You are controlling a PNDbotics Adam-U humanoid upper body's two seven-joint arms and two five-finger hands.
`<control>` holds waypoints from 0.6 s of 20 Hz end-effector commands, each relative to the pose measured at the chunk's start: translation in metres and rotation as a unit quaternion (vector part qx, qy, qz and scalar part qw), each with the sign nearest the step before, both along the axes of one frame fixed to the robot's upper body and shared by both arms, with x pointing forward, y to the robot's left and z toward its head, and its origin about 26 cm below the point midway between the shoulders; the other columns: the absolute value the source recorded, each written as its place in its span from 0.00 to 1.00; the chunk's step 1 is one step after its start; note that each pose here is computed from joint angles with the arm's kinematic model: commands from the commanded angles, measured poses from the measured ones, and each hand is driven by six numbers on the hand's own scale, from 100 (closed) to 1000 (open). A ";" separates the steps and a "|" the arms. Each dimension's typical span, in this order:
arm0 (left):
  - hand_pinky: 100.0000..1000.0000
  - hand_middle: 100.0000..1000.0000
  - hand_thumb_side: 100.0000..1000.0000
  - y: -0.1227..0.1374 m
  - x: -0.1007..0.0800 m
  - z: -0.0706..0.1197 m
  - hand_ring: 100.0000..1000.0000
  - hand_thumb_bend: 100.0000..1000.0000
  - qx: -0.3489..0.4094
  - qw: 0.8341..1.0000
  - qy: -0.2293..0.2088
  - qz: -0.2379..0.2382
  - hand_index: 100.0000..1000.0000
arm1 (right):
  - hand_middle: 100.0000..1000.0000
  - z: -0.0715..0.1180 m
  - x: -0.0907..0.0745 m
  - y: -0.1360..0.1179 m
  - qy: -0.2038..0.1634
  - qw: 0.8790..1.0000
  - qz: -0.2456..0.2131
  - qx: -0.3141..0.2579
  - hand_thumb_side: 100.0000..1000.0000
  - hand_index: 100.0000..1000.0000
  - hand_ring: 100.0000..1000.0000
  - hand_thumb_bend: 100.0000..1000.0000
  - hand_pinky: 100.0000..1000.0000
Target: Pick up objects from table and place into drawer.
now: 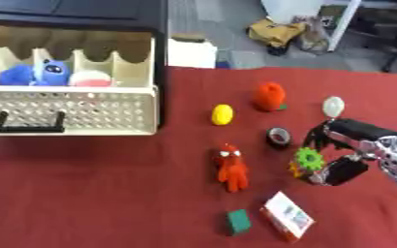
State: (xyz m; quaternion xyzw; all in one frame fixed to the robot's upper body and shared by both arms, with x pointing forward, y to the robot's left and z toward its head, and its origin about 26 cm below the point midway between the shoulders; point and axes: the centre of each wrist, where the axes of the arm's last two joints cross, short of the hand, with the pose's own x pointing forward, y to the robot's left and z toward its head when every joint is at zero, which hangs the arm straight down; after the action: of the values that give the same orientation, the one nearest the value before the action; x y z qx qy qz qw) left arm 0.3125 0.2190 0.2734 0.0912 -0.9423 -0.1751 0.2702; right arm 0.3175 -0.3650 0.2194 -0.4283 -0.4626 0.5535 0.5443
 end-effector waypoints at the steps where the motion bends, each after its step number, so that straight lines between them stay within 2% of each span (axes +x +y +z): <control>1: 0.36 0.31 1.00 0.001 -0.003 0.008 0.26 0.00 0.004 1.000 -0.015 -0.001 0.75 | 0.50 0.009 0.000 -0.004 -0.018 1.000 -0.008 -0.007 0.26 0.72 0.67 0.39 0.56; 7: 0.36 0.31 1.00 0.001 -0.003 0.009 0.26 0.00 0.005 1.000 -0.016 -0.001 0.75 | 0.46 0.008 0.000 -0.005 -0.030 0.999 -0.013 -0.001 0.24 0.67 0.64 0.33 0.53; 12: 0.36 0.31 1.00 0.001 -0.003 0.009 0.26 0.00 0.006 1.000 -0.016 -0.001 0.75 | 0.43 0.007 0.000 -0.005 -0.034 0.999 -0.013 0.008 0.24 0.59 0.61 0.31 0.50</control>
State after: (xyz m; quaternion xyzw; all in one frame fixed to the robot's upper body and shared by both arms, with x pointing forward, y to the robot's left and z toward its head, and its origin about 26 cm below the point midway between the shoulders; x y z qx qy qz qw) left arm 0.3126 0.2189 0.2738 0.0905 -0.9423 -0.1769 0.2694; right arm 0.3186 -0.3664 0.2162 -0.4367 -0.4770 0.5326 0.5459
